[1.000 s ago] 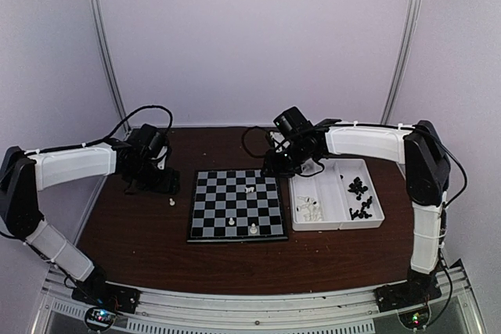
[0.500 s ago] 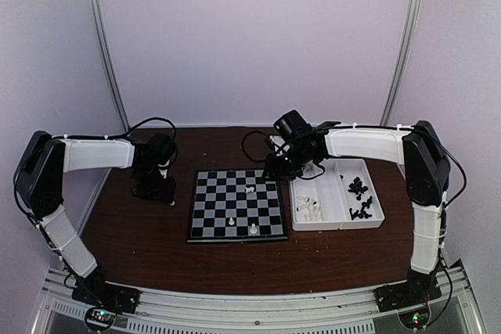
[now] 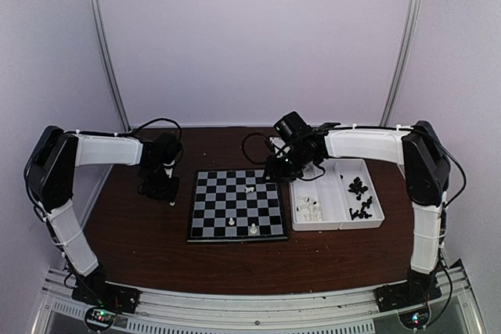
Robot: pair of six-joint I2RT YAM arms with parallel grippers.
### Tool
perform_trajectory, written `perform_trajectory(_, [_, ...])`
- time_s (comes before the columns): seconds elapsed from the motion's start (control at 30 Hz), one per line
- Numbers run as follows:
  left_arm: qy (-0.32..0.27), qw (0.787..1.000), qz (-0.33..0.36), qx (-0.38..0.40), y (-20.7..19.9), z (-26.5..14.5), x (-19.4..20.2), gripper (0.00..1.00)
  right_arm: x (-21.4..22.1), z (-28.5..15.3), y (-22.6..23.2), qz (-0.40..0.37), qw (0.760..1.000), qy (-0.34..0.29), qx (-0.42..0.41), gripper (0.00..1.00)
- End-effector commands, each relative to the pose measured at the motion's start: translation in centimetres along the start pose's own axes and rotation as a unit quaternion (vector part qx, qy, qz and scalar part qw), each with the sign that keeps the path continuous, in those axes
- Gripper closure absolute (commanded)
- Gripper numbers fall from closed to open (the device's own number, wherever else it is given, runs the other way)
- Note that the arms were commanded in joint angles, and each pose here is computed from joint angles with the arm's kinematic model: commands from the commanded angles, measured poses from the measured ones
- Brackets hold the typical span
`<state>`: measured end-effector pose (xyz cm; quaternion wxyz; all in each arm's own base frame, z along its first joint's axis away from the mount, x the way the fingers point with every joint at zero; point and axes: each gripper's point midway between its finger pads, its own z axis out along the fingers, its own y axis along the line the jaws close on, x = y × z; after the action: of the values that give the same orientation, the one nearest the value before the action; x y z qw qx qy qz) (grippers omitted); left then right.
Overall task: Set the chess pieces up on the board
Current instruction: Pick up the chess piece from the storage box.
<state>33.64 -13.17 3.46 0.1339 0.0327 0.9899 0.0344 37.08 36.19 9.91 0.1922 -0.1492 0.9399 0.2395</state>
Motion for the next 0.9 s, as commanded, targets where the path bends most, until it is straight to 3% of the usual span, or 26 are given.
perform_trajectory(0.0, [-0.001, 1.000, 0.004, 0.011, -0.7, 0.1, -0.4, 0.61, -0.6, 0.1, -0.2, -0.004, 1.000, -0.008, 0.005, 0.68])
perform_trajectory(0.17, [0.004, 1.000, 0.006, 0.011, -0.9, 0.6, -0.2, 0.81, -0.9, 0.2, -0.1, -0.004, 1.000, -0.009, 0.003, 0.68])
perform_trajectory(0.43, [0.006, 1.000, 0.010, 0.007, -1.0, 0.9, -0.2, 0.82, -0.9, 0.4, -0.2, -0.004, 1.000, -0.006, 0.005, 0.69])
perform_trajectory(0.57, [0.004, 1.000, 0.017, 0.002, -1.0, 0.8, -0.3, 0.97, -1.0, 0.3, 0.0, -0.005, 1.000, -0.007, 0.003, 0.69])
perform_trajectory(0.67, [0.003, 1.000, 0.025, -0.008, -1.1, 0.4, -0.4, 1.00, -1.0, 0.3, -0.1, -0.006, 1.000, -0.007, 0.005, 0.69])
perform_trajectory(0.87, [-0.029, 0.996, 0.084, -0.030, -3.5, -4.4, -1.0, 1.00, -1.0, 0.5, -0.2, -0.017, 1.000, 0.000, 0.013, 0.69])
